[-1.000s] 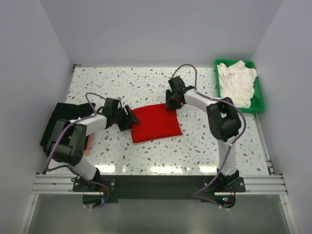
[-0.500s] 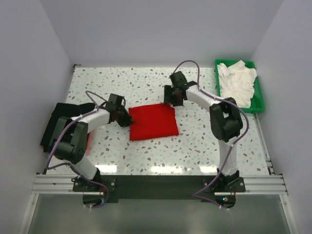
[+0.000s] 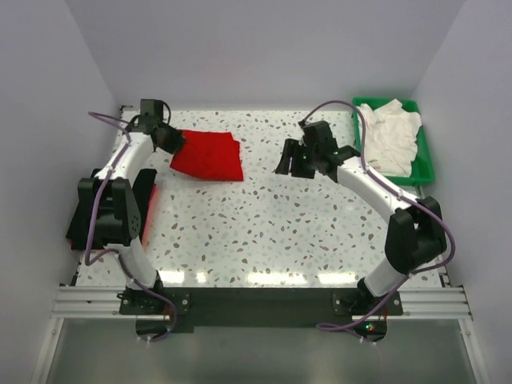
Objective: Fold and stack the t-shirts
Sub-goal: Neatly place the folded tshirt to the corner
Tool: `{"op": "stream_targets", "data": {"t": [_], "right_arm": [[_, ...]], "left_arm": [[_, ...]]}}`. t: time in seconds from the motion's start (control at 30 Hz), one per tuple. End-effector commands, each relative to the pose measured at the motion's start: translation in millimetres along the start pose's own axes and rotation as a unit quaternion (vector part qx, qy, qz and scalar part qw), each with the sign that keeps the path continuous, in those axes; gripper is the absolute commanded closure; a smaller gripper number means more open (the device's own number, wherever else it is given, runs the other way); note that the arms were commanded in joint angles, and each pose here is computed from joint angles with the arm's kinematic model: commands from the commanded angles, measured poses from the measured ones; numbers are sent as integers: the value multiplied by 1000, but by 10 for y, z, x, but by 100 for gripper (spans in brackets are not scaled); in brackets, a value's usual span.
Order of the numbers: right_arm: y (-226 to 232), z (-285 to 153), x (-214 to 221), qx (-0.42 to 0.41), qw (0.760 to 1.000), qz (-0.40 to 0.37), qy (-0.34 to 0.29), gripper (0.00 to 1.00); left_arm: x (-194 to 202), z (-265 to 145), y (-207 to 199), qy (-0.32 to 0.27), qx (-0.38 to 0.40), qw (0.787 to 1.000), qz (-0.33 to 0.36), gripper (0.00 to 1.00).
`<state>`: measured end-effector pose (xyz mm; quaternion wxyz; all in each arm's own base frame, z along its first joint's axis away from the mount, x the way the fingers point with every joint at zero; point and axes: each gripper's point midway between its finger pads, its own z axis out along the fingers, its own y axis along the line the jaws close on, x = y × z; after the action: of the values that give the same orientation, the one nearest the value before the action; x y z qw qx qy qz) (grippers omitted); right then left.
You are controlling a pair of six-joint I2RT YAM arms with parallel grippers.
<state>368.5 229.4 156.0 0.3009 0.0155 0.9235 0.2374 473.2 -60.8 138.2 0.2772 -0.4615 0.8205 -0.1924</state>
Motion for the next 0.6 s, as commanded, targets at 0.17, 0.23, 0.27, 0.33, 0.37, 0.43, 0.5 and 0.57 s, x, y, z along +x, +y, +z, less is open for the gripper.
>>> {"op": "stream_targets", "data": {"t": [0.17, 0.23, 0.27, 0.33, 0.37, 0.43, 0.5, 0.57], "right_arm": [[120, -147, 213, -37, 999, -8, 13, 39], [123, -168, 218, -38, 999, -8, 12, 39], [134, -178, 218, -40, 999, -10, 12, 39], [135, -192, 217, -41, 999, -10, 12, 39], [144, -197, 219, -43, 999, -11, 12, 39], [158, -205, 211, -45, 999, -11, 11, 39], [178, -213, 205, -47, 999, -11, 10, 39], [184, -211, 225, -46, 999, -13, 13, 39]], "left_arm": [[-1149, -387, -53, -106, -6, 992, -75, 100], [-1396, -505, 24, -124, -2, 989, -82, 100], [-1456, -533, 68, -127, -5, 988, -85, 100], [-1649, -613, 158, -138, -4, 987, -85, 100], [-1689, -650, 192, -140, -7, 987, -84, 100], [-1815, -709, 259, -149, -11, 986, -78, 100], [-1909, -787, 344, -156, -18, 985, -77, 100], [-1984, -892, 369, -165, -18, 983, -74, 100]]}}
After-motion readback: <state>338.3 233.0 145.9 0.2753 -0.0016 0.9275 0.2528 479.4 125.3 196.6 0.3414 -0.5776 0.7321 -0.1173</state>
